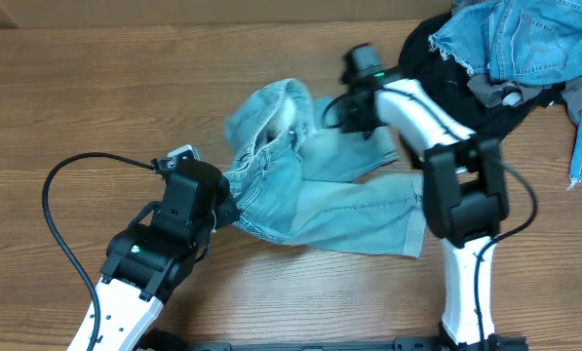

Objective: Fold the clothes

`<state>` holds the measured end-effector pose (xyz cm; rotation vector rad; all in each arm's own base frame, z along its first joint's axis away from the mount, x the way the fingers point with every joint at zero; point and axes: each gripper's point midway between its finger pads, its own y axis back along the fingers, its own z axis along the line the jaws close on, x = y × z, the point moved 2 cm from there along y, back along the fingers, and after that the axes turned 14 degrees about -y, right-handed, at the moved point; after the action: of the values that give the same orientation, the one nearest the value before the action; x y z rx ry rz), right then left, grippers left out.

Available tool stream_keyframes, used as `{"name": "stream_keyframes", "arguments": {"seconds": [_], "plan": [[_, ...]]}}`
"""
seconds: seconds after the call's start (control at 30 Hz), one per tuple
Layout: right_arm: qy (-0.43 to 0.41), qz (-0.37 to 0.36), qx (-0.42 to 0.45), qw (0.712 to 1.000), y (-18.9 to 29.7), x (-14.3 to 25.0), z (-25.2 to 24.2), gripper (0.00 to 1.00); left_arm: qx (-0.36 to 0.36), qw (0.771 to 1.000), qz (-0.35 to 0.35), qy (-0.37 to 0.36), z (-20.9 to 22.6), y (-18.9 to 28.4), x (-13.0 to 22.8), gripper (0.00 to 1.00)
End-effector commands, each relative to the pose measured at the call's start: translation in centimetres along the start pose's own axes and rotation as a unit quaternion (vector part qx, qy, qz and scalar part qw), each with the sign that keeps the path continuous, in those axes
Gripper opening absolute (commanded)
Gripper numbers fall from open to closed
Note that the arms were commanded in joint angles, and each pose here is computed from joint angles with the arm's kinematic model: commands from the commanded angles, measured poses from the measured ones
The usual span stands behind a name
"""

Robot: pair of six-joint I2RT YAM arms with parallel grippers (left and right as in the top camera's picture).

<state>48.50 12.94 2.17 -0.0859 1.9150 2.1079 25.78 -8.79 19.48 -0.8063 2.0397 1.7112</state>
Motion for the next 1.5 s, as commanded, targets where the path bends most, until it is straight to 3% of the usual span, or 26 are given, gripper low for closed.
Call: {"name": "stream_keyframes", "arguments": {"seconds": [0.0, 0.17, 0.27, 0.3, 0.37, 0.47, 0.63, 0.7, 0.73, 0.83, 0.87, 0.9, 0.93, 1.23, 1.47], "plan": [[-0.129, 0.030, 0.054, 0.990, -3.4, -0.1, -7.7, 0.04, -0.033, 0.999, 0.019, -0.006, 1.3, 0.5, 1.1, 0.04], [-0.146, 0.035, 0.046, 0.988, -3.3, -0.3, -8.8, 0.04, -0.227, 0.966, 0.101, 0.072, 8.2, 2.2, 6.5, 0.04], [-0.141, 0.040, 0.045, 0.988, -3.3, 0.0, -8.3, 0.04, -0.269, 0.951, 0.114, 0.099, 9.6, 1.9, 8.2, 0.04], [-0.138, 0.044, 0.046, 0.988, -3.3, 0.3, -8.1, 0.04, -0.284, 0.946, 0.113, 0.111, 10.1, 1.7, 8.7, 0.13], [-0.137, 0.049, 0.048, 0.988, -3.3, 0.5, -8.0, 0.04, -0.303, 0.941, 0.103, 0.109, 10.7, 1.7, 8.6, 0.59], [-0.135, 0.057, 0.052, 0.988, -2.7, 0.6, -8.0, 0.04, -0.325, 0.940, 0.064, 0.085, 11.2, 2.3, 6.7, 0.90], [-0.136, 0.054, 0.031, 0.989, 1.0, -1.7, -6.6, 0.04, -0.316, 0.947, -0.051, 0.019, 9.6, 5.6, -1.3, 1.00], [-0.137, 0.047, 0.002, 0.989, 3.8, -3.2, -5.3, 0.04, -0.292, 0.953, -0.082, -0.015, 8.3, 5.2, -3.4, 0.94], [-0.135, 0.020, -0.022, 0.990, 8.4, -5.1, -4.2, 0.04, -0.258, 0.961, -0.092, -0.043, 6.6, 3.2, -4.7, 0.82], [-0.128, -0.023, -0.041, 0.991, 13.7, -6.6, -3.5, 0.04, -0.228, 0.967, -0.071, -0.093, 5.2, 0.0, -5.1, 0.59], [-0.124, -0.040, -0.048, 0.990, 16.0, -6.7, -3.4, 0.04, -0.215, 0.968, -0.053, -0.116, 4.5, -1.8, -5.0, 0.37], [-0.119, -0.051, -0.052, 0.990, 17.6, -6.7, -3.4, 0.04, -0.207, 0.969, -0.040, -0.130, 4.1, -3.2, -4.9, 0.25], [-0.113, -0.063, -0.057, 0.990, 19.7, -6.4, -3.4, 0.04, -0.203, 0.969, -0.026, -0.141, 3.8, -4.8, -4.8, 0.07], [-0.111, -0.139, -0.062, 0.982, 33.7, -1.1, -5.2, 0.04, -0.167, 0.967, 0.097, -0.164, 3.9, -16.0, -0.4, 0.04], [-0.115, -0.139, -0.079, 0.980, 38.6, 4.2, -5.6, 0.04, -0.149, 0.965, 0.109, -0.188, 3.8, -19.7, 0.7, 0.04]]}}
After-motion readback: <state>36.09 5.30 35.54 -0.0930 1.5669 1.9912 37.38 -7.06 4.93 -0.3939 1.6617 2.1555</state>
